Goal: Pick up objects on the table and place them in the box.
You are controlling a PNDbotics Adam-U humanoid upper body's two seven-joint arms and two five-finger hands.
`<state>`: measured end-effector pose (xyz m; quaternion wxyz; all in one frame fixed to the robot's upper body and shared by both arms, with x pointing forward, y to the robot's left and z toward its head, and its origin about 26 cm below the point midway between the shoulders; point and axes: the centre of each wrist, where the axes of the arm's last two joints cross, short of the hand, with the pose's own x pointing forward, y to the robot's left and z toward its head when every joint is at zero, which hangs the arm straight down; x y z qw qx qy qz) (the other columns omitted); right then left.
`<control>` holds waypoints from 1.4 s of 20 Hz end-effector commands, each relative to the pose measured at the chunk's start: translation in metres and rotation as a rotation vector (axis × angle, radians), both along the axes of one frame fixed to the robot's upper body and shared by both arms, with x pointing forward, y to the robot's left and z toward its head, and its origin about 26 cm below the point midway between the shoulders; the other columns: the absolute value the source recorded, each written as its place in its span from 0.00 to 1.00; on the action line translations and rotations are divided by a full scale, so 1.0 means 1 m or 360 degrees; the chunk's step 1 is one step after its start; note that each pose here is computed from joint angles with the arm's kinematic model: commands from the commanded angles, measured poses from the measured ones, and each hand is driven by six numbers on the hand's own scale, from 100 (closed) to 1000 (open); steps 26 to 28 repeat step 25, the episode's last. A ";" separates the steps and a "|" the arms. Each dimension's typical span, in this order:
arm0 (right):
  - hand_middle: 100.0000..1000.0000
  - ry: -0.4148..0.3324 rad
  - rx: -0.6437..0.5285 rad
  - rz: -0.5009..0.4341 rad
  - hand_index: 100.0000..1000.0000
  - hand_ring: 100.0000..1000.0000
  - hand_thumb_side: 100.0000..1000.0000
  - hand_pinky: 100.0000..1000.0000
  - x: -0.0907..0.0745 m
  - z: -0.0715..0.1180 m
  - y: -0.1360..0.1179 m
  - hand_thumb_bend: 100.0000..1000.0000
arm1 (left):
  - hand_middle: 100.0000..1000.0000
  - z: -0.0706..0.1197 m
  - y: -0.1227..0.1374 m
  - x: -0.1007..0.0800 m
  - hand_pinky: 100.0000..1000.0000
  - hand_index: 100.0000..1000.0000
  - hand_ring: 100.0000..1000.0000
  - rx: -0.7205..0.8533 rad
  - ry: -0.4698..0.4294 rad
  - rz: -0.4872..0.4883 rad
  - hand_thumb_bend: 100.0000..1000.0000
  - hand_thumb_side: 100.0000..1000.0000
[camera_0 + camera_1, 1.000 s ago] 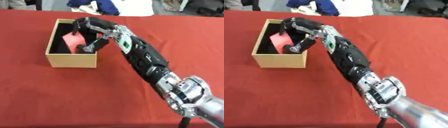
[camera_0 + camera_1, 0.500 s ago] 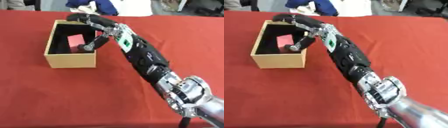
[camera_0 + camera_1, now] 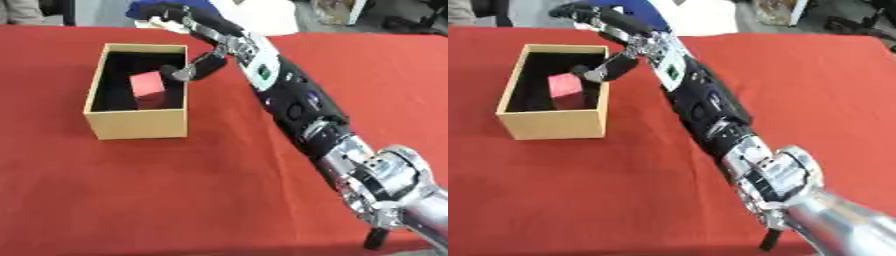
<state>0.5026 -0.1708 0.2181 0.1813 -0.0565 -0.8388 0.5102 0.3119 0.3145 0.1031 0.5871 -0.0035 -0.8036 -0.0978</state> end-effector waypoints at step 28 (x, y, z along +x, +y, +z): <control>0.83 0.0352 0.0505 -0.0546 1.00 0.99 0.31 0.90 -0.093 -0.018 -0.225 0.00 | 0.53 -0.001 0.017 -0.008 0.83 0.60 0.71 0.0027 0.0000 0.0172 0.20 0.74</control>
